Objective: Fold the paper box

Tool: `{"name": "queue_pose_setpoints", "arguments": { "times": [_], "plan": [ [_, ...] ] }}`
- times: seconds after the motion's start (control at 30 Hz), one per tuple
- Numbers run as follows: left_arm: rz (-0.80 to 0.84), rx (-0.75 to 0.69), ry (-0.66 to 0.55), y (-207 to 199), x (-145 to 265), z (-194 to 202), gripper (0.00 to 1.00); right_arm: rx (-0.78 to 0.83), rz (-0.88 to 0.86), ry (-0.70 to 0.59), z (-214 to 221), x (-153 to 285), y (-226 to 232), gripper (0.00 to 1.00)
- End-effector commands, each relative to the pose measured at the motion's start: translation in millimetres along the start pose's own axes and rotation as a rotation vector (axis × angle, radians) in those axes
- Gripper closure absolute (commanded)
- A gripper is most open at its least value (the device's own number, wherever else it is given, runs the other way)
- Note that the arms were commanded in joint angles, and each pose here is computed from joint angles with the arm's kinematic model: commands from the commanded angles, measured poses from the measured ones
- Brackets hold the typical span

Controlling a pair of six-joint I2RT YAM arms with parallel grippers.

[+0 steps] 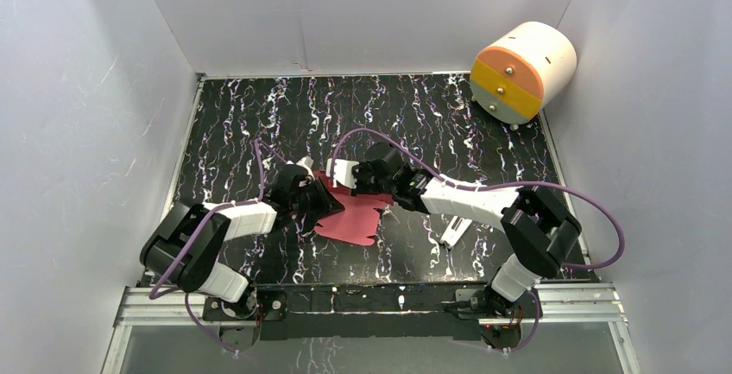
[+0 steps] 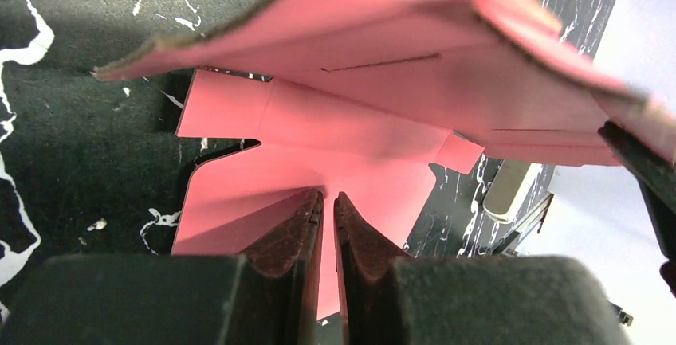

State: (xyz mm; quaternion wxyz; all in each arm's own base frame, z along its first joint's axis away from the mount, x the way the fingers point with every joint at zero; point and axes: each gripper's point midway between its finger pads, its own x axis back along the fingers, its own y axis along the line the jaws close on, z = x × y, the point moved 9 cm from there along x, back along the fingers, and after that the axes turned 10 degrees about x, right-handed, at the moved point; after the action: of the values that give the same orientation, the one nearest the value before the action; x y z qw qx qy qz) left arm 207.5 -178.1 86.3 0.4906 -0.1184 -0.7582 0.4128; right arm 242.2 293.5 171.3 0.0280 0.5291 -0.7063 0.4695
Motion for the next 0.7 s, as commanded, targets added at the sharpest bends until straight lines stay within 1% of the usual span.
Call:
{"name": "queue_pose_setpoints", "arguments": {
  "times": [0.0,0.33,0.57,0.67],
  "plan": [
    [-0.025,-0.009,-0.03,2,-7,-4,0.91,0.007,0.031,-0.15,-31,17,-21,1.0],
    [-0.103,0.014,-0.048,22,-19,-2,0.92,-0.076,-0.049,-0.243,-39,32,-4,1.0],
    [-0.086,0.024,-0.058,21,-21,-2,0.92,-0.089,-0.032,-0.202,-26,27,6,1.0],
    [-0.075,0.031,-0.068,20,-23,-4,0.92,-0.105,-0.043,-0.204,-25,25,9,1.0]
  ]
}}
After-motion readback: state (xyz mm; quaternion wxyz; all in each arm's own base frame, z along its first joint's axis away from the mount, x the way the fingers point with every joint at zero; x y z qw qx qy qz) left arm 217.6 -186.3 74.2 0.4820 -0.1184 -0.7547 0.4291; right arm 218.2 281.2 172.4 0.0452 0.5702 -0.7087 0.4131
